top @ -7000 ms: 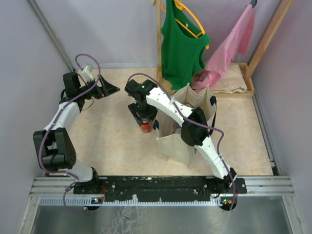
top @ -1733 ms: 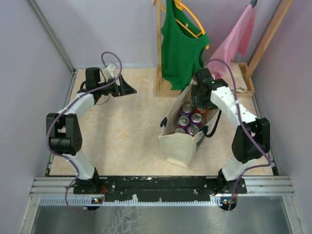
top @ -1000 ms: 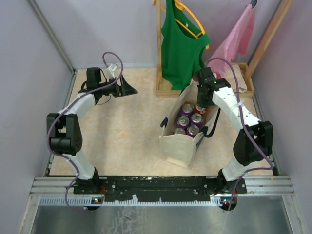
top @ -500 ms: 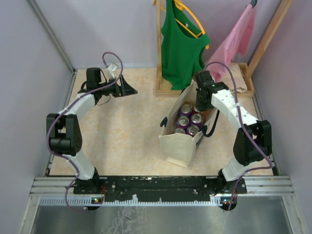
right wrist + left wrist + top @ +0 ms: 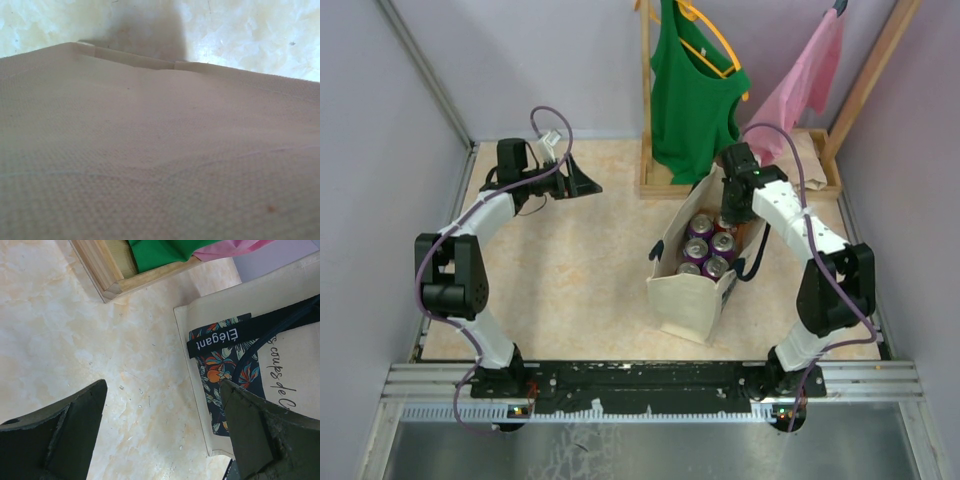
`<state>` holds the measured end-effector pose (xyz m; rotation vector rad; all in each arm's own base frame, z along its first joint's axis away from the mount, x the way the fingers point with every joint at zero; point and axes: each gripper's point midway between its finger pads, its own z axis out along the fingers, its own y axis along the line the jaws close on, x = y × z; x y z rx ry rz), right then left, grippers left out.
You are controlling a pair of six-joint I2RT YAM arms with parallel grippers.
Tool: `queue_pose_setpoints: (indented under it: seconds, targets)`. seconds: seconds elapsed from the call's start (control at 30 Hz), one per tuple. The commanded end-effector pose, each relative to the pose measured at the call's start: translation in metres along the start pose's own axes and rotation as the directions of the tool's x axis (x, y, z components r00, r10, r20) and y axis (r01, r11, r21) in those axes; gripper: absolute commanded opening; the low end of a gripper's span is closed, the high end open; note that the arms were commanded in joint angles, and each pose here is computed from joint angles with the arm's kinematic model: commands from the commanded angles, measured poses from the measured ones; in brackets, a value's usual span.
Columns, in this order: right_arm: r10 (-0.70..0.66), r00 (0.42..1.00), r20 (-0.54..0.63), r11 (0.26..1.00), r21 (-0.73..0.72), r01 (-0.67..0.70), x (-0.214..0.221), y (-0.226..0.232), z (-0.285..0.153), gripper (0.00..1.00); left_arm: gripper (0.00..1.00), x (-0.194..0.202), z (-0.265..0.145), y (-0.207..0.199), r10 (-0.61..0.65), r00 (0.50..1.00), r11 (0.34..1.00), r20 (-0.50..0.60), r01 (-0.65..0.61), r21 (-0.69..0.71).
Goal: Place the beverage into the canvas bag
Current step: Place the drink in the canvas bag, then reset both arms
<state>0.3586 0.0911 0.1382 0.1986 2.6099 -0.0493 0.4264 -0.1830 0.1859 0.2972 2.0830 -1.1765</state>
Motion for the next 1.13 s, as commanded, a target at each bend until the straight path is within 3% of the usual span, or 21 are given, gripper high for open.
queue_pose_setpoints:
  seconds: [0.0,0.23,0.43,0.53,0.73,0.9,1.1]
  targets:
    - [0.055,0.985,0.166,0.998,-0.005,-0.055,-0.046,-0.003,-0.028,0.22,1.0,-0.015,-0.003,-0.02,0.08,0.997,0.996,0.022,-0.081,0.034]
    - [0.068,0.963,0.259,0.997,-0.048,-0.058,-0.074,-0.003,-0.076,0.42,1.0,-0.027,-0.002,-0.04,0.161,0.986,0.984,0.033,-0.163,0.071]
    - [0.096,0.932,0.349,0.982,-0.184,-0.032,-0.082,0.006,-0.124,0.76,1.0,-0.048,-0.014,-0.085,0.319,0.944,0.931,0.08,-0.328,0.159]
    - [0.1,0.913,0.396,0.972,-0.235,-0.004,-0.078,0.005,-0.146,0.98,1.0,-0.046,-0.02,-0.118,0.416,0.905,0.871,0.093,-0.426,0.243]
    - [0.109,0.907,0.406,0.978,-0.206,-0.025,-0.056,-0.016,-0.166,0.99,1.0,-0.019,-0.012,-0.168,0.532,0.844,0.801,0.071,-0.529,0.281]
    - [0.133,0.902,0.411,0.975,-0.217,-0.044,-0.046,-0.021,-0.17,0.99,1.0,0.022,0.002,-0.199,0.566,0.824,0.759,0.001,-0.523,0.388]
    - [0.145,0.902,0.407,0.973,-0.226,-0.054,-0.037,-0.023,-0.17,0.99,1.0,0.03,0.007,-0.212,0.601,0.799,0.724,0.019,-0.554,0.41]
